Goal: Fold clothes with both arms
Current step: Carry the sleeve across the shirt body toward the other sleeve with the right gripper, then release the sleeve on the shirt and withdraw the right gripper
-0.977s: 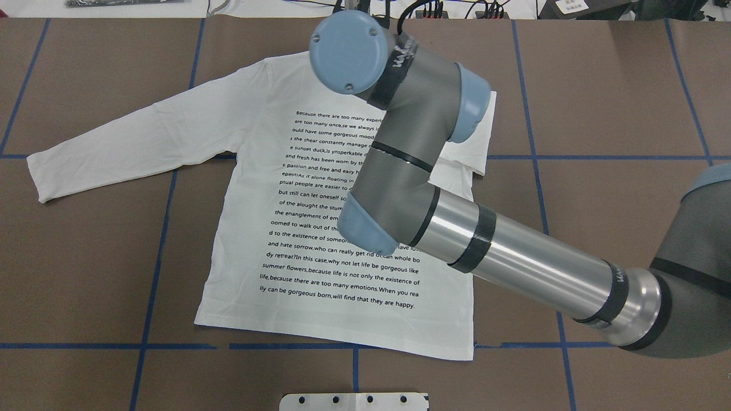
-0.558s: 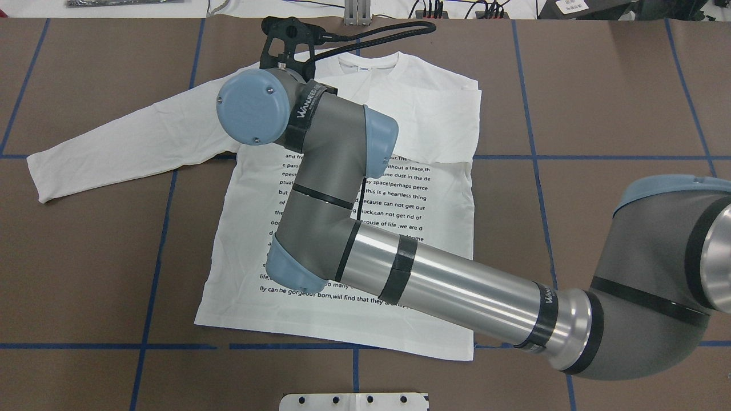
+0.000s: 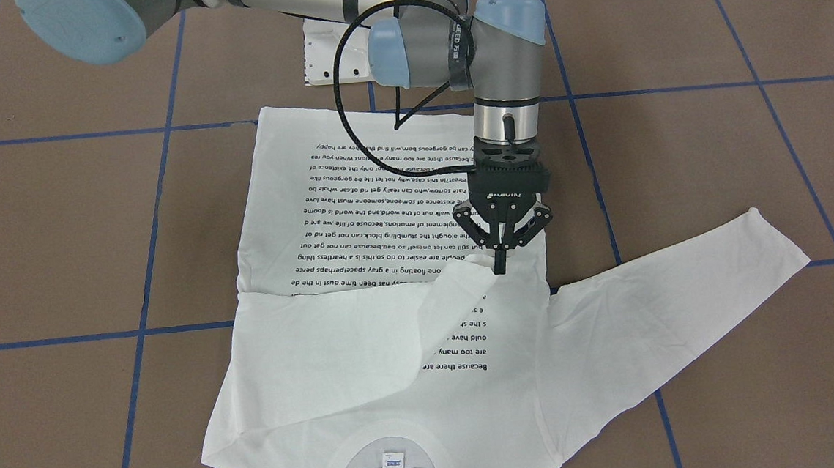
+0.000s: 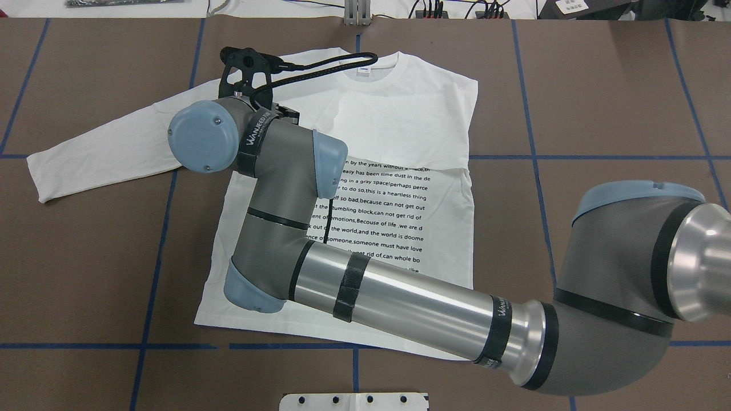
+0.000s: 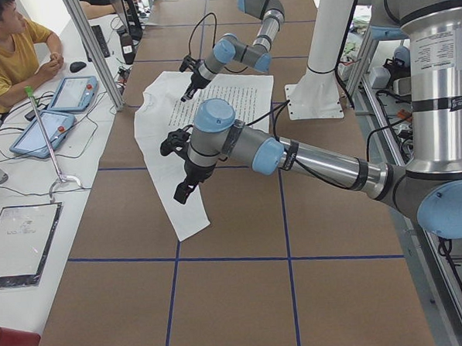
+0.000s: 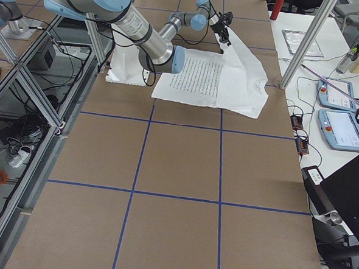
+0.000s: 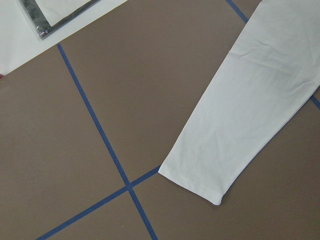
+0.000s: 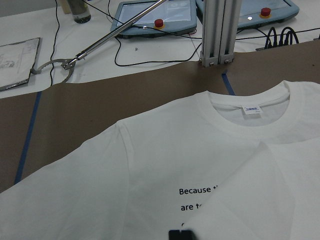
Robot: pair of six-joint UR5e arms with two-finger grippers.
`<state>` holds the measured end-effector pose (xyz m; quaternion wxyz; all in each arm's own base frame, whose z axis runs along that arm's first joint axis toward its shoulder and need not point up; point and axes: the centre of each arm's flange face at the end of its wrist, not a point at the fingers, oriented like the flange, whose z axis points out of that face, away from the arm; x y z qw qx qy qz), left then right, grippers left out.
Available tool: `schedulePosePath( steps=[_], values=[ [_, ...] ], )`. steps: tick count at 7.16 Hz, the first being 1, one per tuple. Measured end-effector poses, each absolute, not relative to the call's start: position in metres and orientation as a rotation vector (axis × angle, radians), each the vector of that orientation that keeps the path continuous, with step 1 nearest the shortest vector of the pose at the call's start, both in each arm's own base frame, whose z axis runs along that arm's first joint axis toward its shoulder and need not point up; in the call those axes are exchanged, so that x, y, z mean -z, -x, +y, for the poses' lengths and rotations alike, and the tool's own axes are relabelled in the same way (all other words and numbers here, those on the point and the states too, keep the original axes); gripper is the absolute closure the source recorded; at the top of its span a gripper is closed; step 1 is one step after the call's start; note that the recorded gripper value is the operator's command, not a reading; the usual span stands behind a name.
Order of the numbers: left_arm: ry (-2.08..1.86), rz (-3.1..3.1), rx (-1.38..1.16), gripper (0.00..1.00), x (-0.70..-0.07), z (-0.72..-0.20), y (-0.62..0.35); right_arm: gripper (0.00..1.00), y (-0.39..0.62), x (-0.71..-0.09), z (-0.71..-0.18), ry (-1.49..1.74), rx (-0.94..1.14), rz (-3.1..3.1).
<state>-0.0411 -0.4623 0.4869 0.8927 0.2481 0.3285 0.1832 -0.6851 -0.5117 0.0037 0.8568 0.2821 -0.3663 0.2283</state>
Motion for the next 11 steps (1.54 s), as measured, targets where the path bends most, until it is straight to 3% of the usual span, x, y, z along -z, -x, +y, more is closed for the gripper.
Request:
schedulePosePath(
  steps=[2, 5, 7, 11],
  values=[
    [-0.515, 0.682, -0.38, 0.0, -0.487, -0.462, 0.041, 0.0, 0.7, 0.014, -0.508, -0.571, -0.505, -0.774],
    [-0.521, 0.681, -0.382, 0.0, -0.484, -0.463, 0.041, 0.0, 0.704, 0.032, -0.502, -0.54, -0.492, -0.794],
    [-0.607, 0.675, -0.407, 0.0, -0.47, -0.477, 0.039, 0.0, 0.681, 0.023, -0.533, -0.478, -0.49, -0.765],
    [-0.735, 0.758, -0.354, 0.0, -0.472, -0.502, -0.001, 0.0, 0.523, -0.084, -0.634, -0.305, -0.352, -0.751]
  ],
)
